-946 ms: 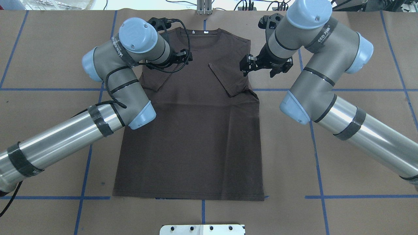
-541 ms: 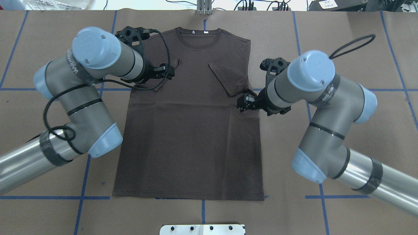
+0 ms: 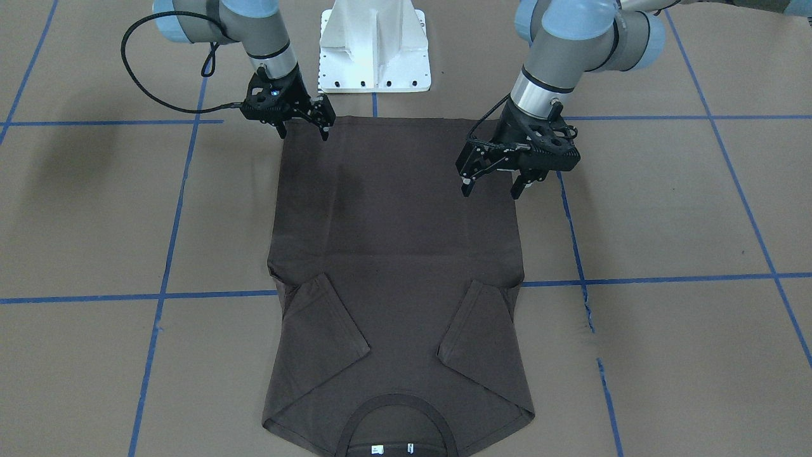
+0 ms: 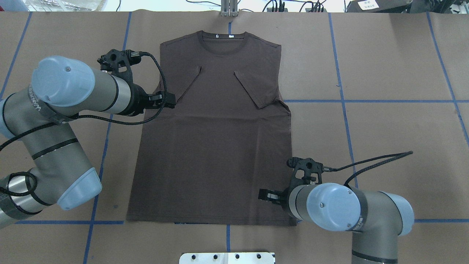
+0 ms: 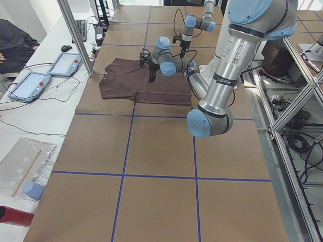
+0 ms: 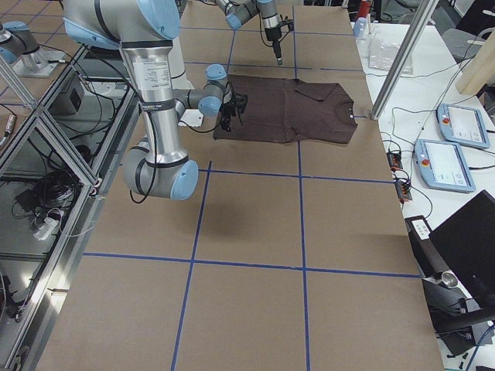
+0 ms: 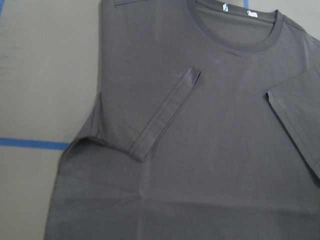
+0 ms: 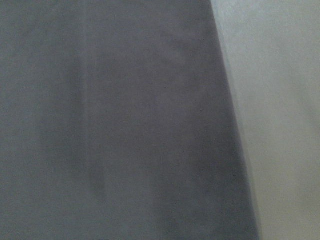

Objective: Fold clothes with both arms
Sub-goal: 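Position the right gripper at the hem corner while the left gripper waits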

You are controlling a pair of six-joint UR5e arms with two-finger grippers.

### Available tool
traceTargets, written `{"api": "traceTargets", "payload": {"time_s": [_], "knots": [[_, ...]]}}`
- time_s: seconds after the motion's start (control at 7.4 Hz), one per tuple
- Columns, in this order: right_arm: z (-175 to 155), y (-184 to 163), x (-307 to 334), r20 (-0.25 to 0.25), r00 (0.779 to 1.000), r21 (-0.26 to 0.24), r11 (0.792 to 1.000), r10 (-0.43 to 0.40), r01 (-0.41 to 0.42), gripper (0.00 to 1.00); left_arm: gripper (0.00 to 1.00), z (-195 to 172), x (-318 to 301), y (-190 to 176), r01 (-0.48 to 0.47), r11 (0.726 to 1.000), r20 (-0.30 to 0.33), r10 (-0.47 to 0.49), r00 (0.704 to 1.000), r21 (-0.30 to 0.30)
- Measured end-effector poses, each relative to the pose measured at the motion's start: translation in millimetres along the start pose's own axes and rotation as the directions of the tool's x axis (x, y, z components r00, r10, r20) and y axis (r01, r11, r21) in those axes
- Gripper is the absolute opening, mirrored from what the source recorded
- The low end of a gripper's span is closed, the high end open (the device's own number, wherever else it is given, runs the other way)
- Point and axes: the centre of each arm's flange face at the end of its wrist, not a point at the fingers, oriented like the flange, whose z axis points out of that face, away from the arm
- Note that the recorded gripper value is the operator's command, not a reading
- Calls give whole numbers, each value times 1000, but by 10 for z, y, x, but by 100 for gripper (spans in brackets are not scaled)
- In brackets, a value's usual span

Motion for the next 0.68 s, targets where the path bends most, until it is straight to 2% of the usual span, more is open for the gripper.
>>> {"api": "traceTargets", "payload": {"time_s": [0.27,0.68], "knots": [[51,216,245,-39,999,-12,1000,-7,7,100,100,4,19,38,11,1000,-4,-11,1000,-6],[88,291,275,-51,999,-28,1000,-14,13,98,100,1,36,53,16,1000,-7,-16,1000,-7]]}}
